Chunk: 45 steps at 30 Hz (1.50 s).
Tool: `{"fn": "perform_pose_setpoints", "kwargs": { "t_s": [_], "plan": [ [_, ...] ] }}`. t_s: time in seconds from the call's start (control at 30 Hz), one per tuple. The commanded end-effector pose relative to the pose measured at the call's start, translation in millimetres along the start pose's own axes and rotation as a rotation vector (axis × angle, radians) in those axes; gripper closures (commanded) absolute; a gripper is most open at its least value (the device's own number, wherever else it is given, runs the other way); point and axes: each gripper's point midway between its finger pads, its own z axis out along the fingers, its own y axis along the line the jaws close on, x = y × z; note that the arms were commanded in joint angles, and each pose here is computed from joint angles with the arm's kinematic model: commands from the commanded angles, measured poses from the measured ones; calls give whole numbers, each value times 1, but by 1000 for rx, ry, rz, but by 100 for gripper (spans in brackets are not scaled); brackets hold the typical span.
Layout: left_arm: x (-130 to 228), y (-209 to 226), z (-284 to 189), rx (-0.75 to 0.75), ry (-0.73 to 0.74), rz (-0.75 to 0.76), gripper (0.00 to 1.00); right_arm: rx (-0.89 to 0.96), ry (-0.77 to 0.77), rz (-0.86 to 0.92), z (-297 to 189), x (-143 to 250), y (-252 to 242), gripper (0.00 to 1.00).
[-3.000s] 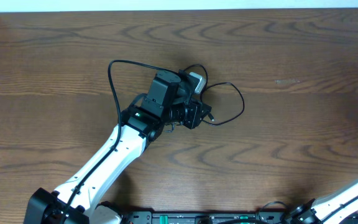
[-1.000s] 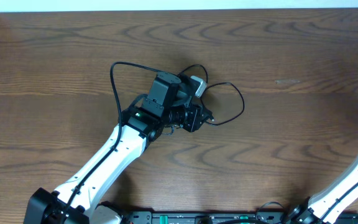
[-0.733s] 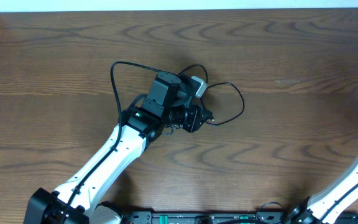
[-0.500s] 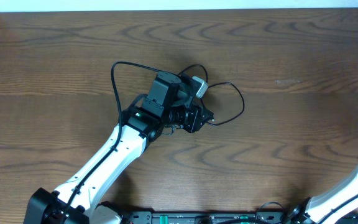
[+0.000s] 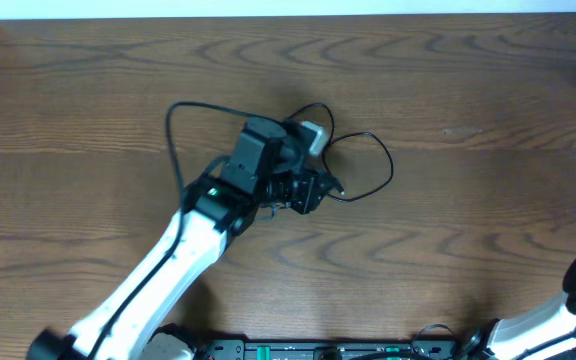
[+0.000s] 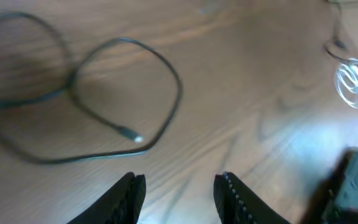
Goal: Untangle cables
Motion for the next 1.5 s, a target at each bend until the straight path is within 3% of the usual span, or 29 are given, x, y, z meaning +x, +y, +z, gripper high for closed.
{"fn": "perform_pose_setpoints", "kwargs": {
  "t_s": [0.0,0.13,0.27,0.47,0.73,0.8,0.9,1.07,1.2,1.27,1.47],
  "plan": [
    [-20,41,-45,-319,-165,-127,59,-568,-44,-454,-44,26,119,1],
    [-11,61,-79,-484,-204,-184,59,-627,72,-535,-41,63,159,1],
    [12,75,-106,-607,-186,-273,59,-375,204,-429,-10,86,159,1],
    [21,65,-131,-589,-220,-298,58,-77,254,-361,34,120,166,1],
    [17,61,-139,-576,-252,-290,39,-92,269,-461,98,188,210,1],
    [13,61,-136,-573,-256,-267,30,-40,246,-432,115,206,210,1],
    [4,58,-125,-545,-240,-194,26,-24,269,-413,126,227,207,1],
    [-6,31,-74,-318,-146,-87,25,15,322,-368,135,251,194,1],
    [-1,42,-34,-302,-69,-107,25,30,334,-363,130,253,190,1],
    [0,47,-22,-307,-51,-112,25,96,319,-277,129,251,180,1],
    [-19,53,2,-291,-107,-93,25,169,292,-202,129,246,169,1]
  ]
}}
